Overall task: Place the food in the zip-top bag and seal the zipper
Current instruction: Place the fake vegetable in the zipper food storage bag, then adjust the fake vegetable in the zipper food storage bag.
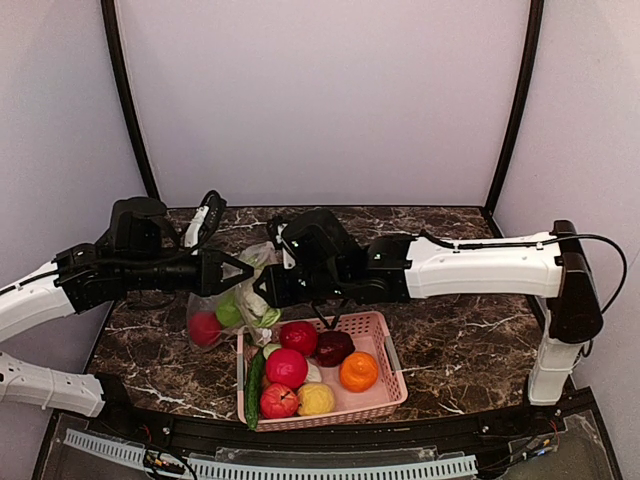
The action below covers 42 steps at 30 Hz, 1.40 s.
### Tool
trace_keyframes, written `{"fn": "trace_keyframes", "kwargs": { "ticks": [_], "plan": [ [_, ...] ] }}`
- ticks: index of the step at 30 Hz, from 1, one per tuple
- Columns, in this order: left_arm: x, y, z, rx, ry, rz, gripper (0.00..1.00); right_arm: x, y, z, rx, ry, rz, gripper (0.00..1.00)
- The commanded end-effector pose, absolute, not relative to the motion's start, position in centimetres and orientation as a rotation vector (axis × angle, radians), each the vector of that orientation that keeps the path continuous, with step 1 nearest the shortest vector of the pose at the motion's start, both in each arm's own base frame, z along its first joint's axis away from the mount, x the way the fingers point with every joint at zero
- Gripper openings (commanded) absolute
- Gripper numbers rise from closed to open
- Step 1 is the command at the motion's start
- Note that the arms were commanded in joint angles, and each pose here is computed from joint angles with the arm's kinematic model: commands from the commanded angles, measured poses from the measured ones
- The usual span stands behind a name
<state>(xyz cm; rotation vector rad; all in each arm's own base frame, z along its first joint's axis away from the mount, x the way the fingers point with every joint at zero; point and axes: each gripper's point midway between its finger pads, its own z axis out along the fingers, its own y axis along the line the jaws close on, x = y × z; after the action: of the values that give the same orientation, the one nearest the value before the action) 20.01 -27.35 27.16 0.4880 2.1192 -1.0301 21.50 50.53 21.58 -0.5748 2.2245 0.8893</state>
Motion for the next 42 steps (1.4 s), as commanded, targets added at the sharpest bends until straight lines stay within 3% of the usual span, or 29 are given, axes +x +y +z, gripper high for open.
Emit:
{"fn": "trace_keyframes", "kwargs": {
  "ticks": [1, 6, 15, 25, 31, 42],
  "plan": [
    [19.4, -27.5, 29.2, 0.508, 2.067, -1.083, 0.01, 22.8, 51.7, 22.3, -0.559, 2.165, 0.938, 0.16],
    [19.5, -27.2, 29.2, 0.5, 2.068, -1.072, 0.01, 22.4, 52.0, 22.3, -0.587, 2.171, 0.971, 0.27],
    [19.9, -27.0, 29.3, 0.474, 2.065, -1.044, 0.01, 21.1, 51.2, 23.5, -0.625, 2.159, 1.033, 0.58],
    [20.4, -26.4, 29.2, 0.436, 2.067, -1.015, 0.01, 19.0, 48.5, 25.2, -0.638, 2.132, 1.08, 0.82],
    [20.3, -26.5, 29.2, 0.438, 2.067, -1.034, 0.01, 17.8, 47.0, 24.2, -0.621, 2.164, 1.068, 0.85],
    [19.9, -26.4, 29.4, 0.454, 2.063, -1.041, 0.01, 15.2, 47.5, 19.9, -0.679, 2.241, 1.069, 0.76]
  ]
}}
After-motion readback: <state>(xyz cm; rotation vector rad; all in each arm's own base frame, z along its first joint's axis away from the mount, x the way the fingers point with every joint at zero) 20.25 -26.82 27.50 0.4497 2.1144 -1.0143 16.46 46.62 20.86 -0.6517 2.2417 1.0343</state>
